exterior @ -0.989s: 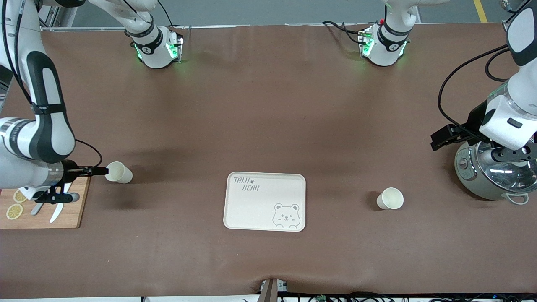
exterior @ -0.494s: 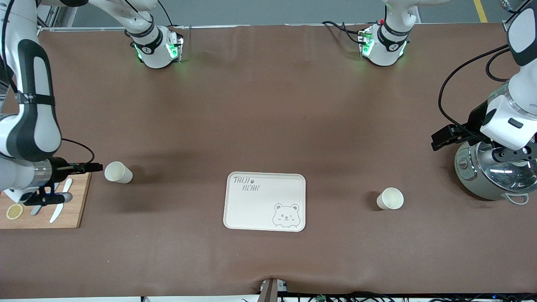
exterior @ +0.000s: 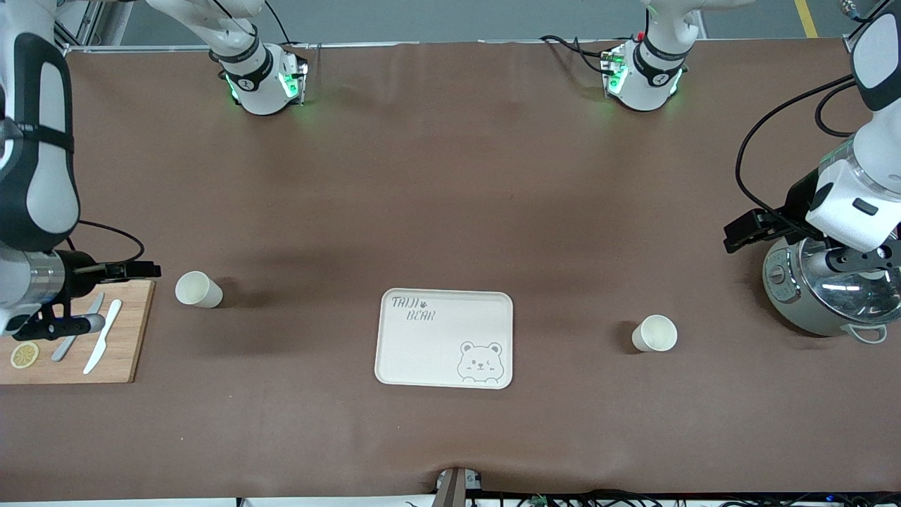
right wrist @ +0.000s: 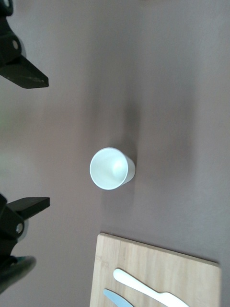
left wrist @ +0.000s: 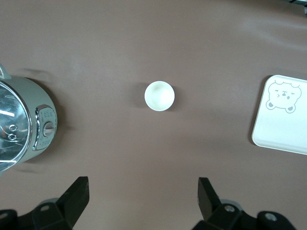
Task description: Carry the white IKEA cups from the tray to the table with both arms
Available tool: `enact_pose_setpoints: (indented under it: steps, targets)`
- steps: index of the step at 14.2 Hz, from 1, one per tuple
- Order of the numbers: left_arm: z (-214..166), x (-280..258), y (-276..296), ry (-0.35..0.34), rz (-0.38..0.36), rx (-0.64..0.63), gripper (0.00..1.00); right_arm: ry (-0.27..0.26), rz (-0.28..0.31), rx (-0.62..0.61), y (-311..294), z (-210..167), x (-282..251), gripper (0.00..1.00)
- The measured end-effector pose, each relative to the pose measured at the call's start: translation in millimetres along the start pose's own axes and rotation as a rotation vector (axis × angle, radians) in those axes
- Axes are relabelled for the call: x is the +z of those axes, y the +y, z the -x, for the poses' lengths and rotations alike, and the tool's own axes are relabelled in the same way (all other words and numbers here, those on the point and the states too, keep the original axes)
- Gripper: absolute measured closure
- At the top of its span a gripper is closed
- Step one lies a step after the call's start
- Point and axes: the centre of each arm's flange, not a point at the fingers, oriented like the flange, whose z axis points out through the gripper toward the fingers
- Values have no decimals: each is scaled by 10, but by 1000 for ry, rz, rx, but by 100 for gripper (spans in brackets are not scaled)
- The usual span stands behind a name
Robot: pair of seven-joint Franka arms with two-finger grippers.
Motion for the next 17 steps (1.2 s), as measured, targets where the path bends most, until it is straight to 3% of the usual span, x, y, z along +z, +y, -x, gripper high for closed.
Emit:
enact_pose_setpoints:
  steps: [2, 6, 17]
  targets:
    - [0, 0, 0, 0, 0, 0, 0, 38, 11, 11, -154, 153, -307, 0]
    - [1, -7, 1, 1, 0, 0, 0, 63, 14, 104, -263, 444, -685, 0]
    - [56, -144, 23, 23, 6, 8, 0, 128, 47, 132, -518, 1229, -1311, 0]
